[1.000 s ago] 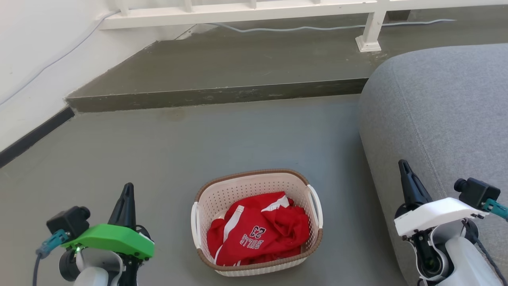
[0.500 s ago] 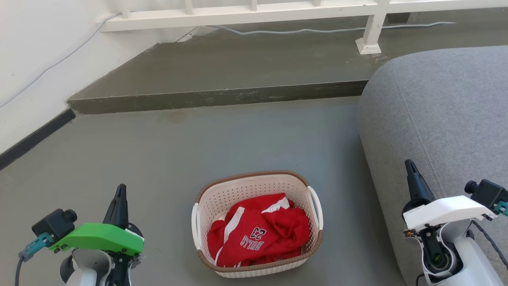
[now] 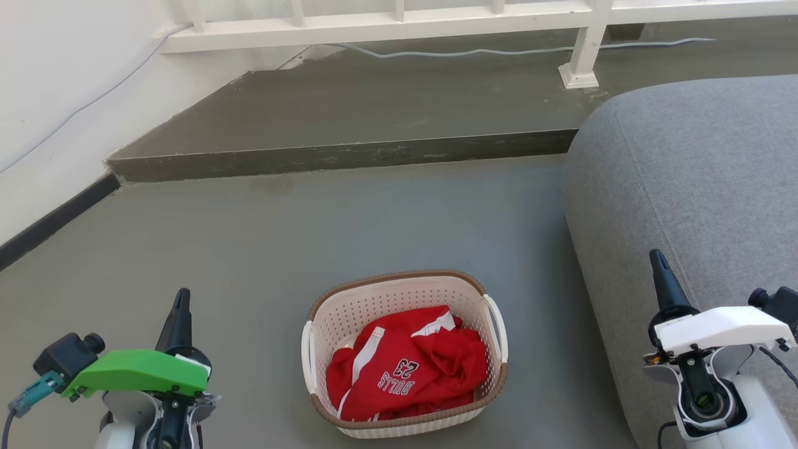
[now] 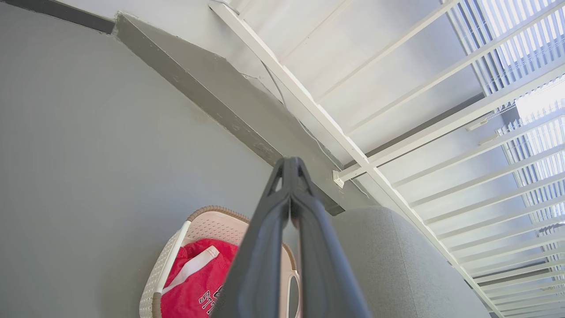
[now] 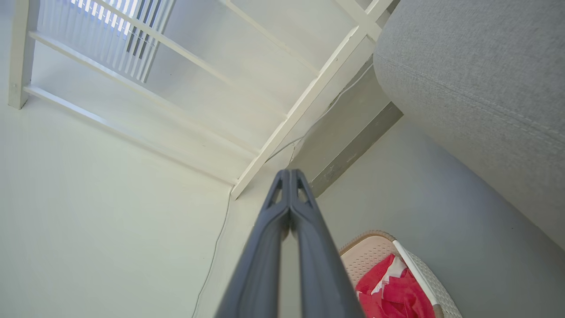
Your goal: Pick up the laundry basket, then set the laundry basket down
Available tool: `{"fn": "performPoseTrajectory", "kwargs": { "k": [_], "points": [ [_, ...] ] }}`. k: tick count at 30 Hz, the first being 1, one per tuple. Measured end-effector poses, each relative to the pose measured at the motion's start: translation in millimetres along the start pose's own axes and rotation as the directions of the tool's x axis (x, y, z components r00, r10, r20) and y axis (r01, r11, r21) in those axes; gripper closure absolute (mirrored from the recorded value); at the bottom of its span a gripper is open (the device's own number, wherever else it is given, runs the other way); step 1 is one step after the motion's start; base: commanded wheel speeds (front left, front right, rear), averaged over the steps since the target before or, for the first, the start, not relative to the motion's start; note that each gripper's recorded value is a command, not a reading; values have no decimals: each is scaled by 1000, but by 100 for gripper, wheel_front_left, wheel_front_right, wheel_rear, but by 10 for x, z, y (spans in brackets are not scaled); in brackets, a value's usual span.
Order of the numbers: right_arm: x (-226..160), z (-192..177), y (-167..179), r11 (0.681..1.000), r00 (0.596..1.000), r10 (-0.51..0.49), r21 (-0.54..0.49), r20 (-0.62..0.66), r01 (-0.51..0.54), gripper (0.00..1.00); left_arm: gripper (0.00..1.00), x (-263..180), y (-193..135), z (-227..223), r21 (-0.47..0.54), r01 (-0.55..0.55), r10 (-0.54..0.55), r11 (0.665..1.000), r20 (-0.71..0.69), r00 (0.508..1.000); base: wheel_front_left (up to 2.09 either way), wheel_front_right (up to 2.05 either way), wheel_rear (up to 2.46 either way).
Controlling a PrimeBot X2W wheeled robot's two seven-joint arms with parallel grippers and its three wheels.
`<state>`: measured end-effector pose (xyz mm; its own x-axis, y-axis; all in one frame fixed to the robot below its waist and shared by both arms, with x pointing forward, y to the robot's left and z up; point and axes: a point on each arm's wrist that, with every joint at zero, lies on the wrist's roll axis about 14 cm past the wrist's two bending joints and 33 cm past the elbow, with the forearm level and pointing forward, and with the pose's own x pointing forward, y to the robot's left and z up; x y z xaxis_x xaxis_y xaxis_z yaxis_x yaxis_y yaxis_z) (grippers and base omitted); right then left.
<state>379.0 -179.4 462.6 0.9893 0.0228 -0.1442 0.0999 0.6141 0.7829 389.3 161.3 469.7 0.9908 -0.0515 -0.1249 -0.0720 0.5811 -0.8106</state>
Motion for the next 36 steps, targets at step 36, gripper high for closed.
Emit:
{"fn": "performPoseTrajectory", "kwargs": {
  "k": [36],
  "points": [
    [-20, 225, -29, 886, 999, -2, 464, 46, -20, 100, 100, -32, -5, 233, -435, 31, -19, 900, 33, 999, 0, 0, 0]
  ]
}}
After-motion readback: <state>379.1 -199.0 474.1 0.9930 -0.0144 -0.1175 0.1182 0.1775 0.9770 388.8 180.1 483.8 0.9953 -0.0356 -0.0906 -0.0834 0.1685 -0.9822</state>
